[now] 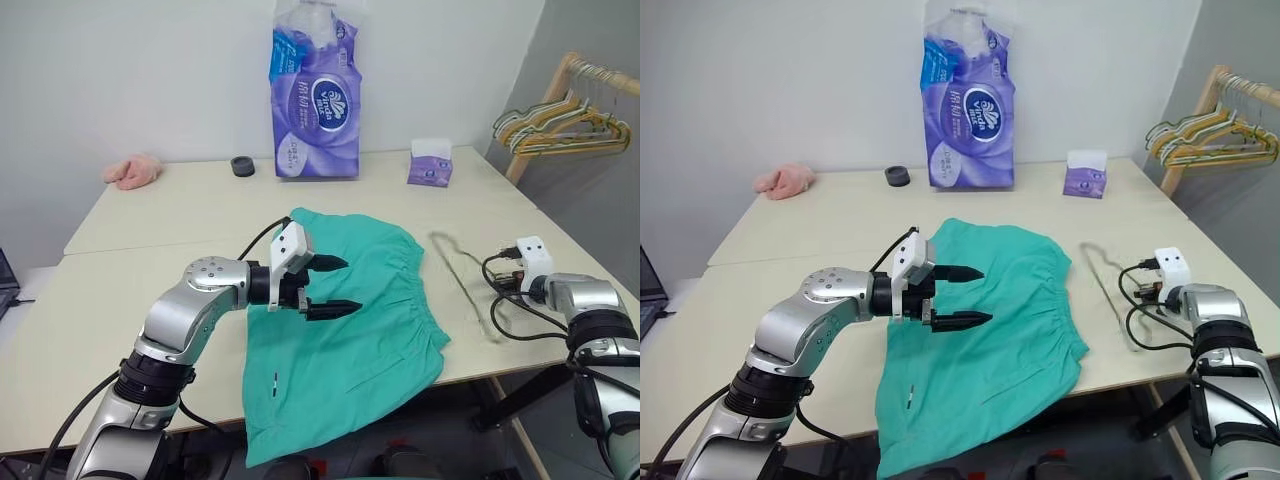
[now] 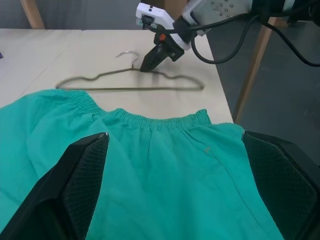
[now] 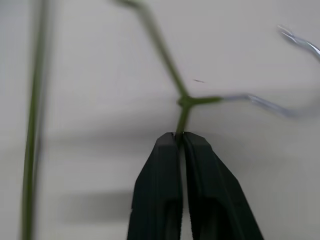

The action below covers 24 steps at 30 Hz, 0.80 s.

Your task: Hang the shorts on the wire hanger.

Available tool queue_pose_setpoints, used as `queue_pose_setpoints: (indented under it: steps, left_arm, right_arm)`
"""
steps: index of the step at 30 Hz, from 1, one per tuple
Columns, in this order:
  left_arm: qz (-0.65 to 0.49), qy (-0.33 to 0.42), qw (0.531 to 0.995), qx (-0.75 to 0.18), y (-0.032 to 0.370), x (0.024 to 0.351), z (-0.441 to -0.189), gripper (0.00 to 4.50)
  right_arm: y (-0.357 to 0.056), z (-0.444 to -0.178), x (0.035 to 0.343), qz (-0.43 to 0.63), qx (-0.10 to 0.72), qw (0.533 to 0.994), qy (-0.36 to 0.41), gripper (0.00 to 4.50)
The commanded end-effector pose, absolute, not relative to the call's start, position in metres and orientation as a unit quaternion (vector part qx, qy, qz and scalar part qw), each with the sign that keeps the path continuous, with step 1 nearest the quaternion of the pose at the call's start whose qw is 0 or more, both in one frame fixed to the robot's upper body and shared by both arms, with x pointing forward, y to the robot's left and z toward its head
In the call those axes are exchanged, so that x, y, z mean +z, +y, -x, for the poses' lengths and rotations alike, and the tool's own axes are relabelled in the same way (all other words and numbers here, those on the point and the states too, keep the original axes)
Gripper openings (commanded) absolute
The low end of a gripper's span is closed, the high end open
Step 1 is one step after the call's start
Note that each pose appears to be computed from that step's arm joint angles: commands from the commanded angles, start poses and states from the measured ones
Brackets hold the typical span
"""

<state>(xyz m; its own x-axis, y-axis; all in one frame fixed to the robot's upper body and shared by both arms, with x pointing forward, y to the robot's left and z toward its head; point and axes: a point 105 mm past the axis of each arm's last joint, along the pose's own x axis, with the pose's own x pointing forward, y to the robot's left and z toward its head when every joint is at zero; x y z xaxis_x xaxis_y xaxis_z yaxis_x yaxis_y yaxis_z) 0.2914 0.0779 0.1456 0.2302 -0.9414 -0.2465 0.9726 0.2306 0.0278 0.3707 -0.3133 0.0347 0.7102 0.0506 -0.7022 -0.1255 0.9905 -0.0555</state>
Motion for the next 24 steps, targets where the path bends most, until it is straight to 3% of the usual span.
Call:
queue_pose_setpoints:
  steps: [1,6,10,18,24]
  left_arm:
    - [-0.103,0.067,0.787,-0.604,0.078,0.155,-0.294,4.5]
    - [-0.1,0.039,0.83,-0.548,0.085,0.164,-0.319,4.5]
    - [-0.098,0.015,0.863,-0.496,0.099,0.178,-0.344,4.5]
    - [-0.102,-0.018,0.898,-0.427,0.125,0.199,-0.375,4.5]
    - [-0.064,0.004,0.904,-0.422,0.158,0.217,-0.385,4.5]
  right_arm:
    - [-0.319,-0.366,0.025,0.041,0.016,0.921,0.388,0.03]
    - [-0.316,-0.388,0.063,0.065,0.016,0.947,0.314,0.03]
    - [-0.315,-0.405,0.11,0.091,0.015,0.966,0.24,0.03]
    - [-0.308,-0.409,0.173,0.206,0.031,0.968,0.139,0.03]
    - [-0.234,-0.387,0.201,0.3,0.192,0.933,0.061,0.03]
